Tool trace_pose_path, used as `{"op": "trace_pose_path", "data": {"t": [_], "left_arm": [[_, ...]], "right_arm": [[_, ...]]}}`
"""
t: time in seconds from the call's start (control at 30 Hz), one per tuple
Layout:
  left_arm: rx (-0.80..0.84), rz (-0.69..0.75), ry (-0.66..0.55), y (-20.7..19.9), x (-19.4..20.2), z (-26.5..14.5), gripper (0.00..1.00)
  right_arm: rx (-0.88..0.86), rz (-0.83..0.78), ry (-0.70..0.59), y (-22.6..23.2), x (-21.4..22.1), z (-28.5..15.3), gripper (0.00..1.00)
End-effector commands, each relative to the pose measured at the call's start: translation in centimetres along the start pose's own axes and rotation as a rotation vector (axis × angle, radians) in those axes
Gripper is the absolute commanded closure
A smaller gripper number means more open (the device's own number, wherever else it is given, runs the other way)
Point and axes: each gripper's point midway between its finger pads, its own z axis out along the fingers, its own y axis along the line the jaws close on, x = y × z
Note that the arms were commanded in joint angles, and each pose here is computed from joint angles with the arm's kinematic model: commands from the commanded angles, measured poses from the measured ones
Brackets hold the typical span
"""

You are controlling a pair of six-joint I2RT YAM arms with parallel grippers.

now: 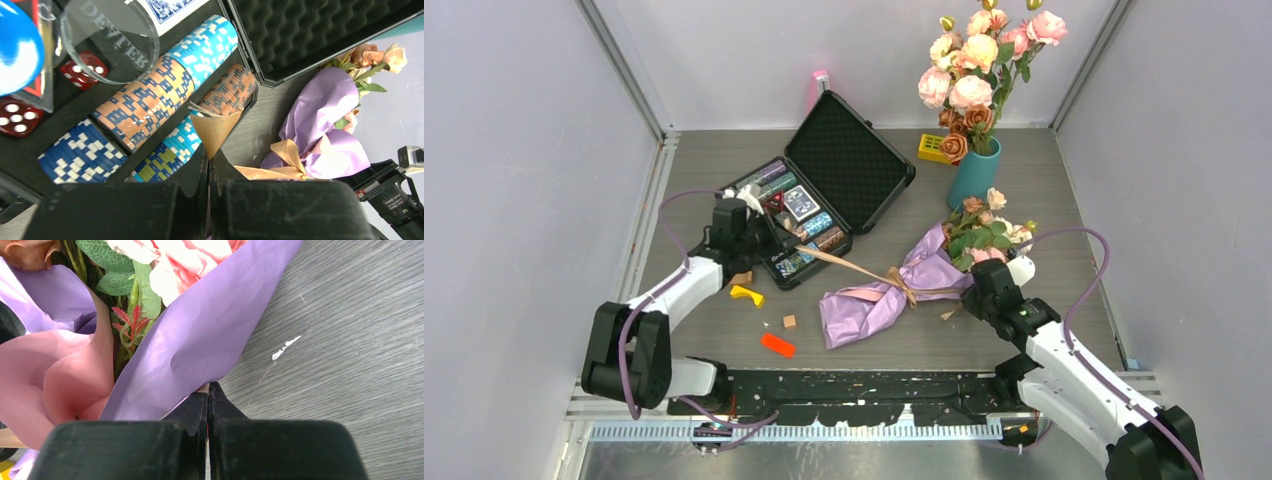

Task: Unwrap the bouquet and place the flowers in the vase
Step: Untie the ribbon from the wrapping paper.

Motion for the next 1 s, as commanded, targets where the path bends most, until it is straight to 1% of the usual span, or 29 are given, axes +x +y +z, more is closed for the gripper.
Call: {"op": "trace_pose_path", "data": {"t": [0.0, 0.33, 0.5, 0.67, 0.87, 0.97], "left_arm": [[0.019, -0.006, -0.043, -0.1, -1.3, -1.3, 1.00], [0.009, -0.050, -0.089, 1.4, -2.8, -3.0, 1.00], [0.008, -0.070, -0.107, 2.0, -3.3, -3.5, 1.00], [0.007, -0.083, -0.120, 2.5, -3.9, -4.0, 1.00], [0.014, -0.092, -0.125, 2.7, -4.1, -4.4, 1.00], [0.000, -0.110, -0.151, 3.5, -4.9, -4.9, 1.00]], "right_arm": [[-0.008, 0.014, -0.021, 0.1, -0.9, 0.0, 1.00], [0.017, 0.047, -0.046, -0.5, -2.3, -0.1, 1.00], [0.055, 0.032, -0.076, -1.0, -3.4, -0.5, 1.00], [0.055, 0.027, -0.112, -0.7, -4.6, -1.1, 1.00], [0.058, 0.019, -0.119, -0.5, -5.1, -1.1, 1.00], [0.060, 0.016, -0.121, -0.5, -5.2, -1.2, 1.00]]}}
